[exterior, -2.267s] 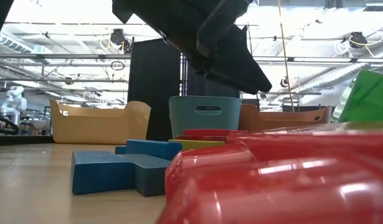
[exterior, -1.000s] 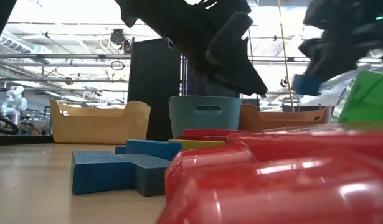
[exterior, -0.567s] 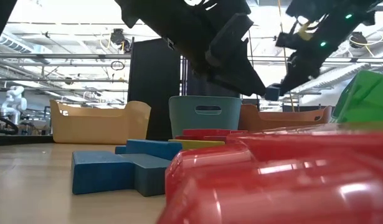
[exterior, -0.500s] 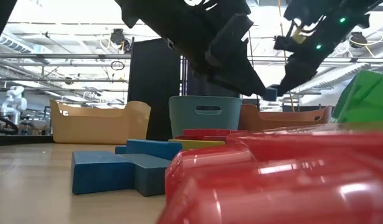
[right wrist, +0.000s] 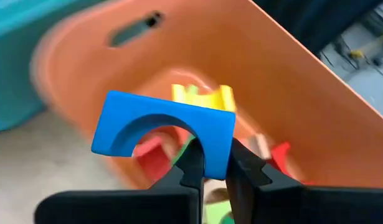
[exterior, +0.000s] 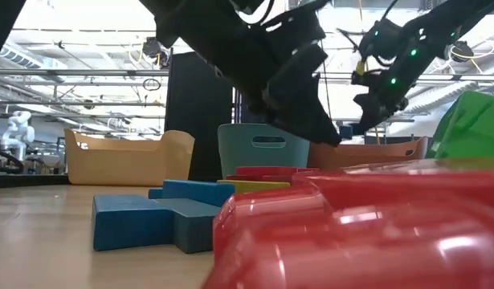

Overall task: Sort blocks by size
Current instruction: Put the blue arch block into the orange bin, then put the green arch block into the orange bin

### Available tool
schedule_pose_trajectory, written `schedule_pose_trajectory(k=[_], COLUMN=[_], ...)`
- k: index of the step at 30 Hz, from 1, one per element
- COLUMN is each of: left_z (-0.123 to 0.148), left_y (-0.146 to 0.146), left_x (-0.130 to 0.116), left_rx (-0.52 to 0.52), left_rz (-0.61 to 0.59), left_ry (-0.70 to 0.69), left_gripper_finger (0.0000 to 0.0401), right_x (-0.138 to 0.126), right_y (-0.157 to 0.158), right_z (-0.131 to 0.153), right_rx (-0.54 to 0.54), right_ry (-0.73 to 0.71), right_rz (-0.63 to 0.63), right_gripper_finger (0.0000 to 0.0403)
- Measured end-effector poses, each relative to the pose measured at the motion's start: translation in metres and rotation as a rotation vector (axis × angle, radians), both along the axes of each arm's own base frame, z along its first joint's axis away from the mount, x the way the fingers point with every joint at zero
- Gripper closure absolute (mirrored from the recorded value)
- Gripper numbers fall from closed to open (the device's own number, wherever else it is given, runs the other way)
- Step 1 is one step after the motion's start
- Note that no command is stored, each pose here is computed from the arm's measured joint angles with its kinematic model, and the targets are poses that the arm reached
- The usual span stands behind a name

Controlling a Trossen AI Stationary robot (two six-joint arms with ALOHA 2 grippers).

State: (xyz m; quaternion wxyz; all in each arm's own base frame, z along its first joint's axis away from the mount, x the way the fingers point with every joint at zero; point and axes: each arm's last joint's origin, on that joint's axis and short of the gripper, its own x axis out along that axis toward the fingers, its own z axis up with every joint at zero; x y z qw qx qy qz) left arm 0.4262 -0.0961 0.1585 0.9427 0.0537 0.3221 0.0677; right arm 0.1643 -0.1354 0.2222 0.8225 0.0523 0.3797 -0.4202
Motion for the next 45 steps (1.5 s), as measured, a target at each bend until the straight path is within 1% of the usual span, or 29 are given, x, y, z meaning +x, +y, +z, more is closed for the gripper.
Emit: schedule_pose_trajectory(k=[4,8,13,15,22,26,29,34,37,42,45], left_z=[-0.01,-0.013,-0.013,-0.013,-0.013,-0.013,-0.013,-0.013,-0.013,-0.013,-0.013], left_y=[-0.001,-0.001,-0.001,-0.001,-0.001,-0.001,-0.001,-0.001,-0.001,0.0,0.0], left_x=[0.001,0.002,0.002,0.002,0.002,0.002,0.002,0.002,0.002,0.002,0.002], left_rx=[0.003,-0.013,-0.016,-0.017,-0.017,-0.017,-0.017,-0.017,-0.017,-0.016,-0.014], left_rz=[-0.001,0.012,0.011,0.011,0.01,0.01,0.01,0.01,0.01,0.013,0.015], left_ry=[0.019,0.023,0.02,0.019,0.018,0.018,0.02,0.02,0.02,0.019,0.019], left_gripper_finger=[0.0209,0.0209,0.0209,0.0209,0.0209,0.0209,0.0209,0.0209,0.0209,0.0209,0.0209], right_x=[-0.002,-0.002,0.001,0.001,0.001,0.001,0.001,0.001,0.0,0.002,0.005], right_y=[-0.018,-0.031,-0.039,-0.041,-0.044,-0.044,-0.044,-0.038,-0.03,-0.011,0.003], right_z=[-0.011,-0.023,-0.035,-0.037,-0.04,-0.039,-0.035,-0.018,-0.007,0.011,0.018], right_rx=[0.025,0.06,0.124,0.133,0.132,0.116,0.095,0.037,0.01,0.036,0.05], right_ry=[0.011,0.025,-0.001,0.004,0.005,0.028,0.008,-0.059,-0.108,-0.234,-0.275], right_rz=[-0.079,-0.131,-0.129,-0.135,-0.142,-0.112,-0.11,-0.09,-0.053,0.045,0.098], right_gripper_finger=[0.0374,0.0369,0.0344,0.0331,0.0292,0.0276,0.0269,0.0268,0.0268,0.0268,0.0268])
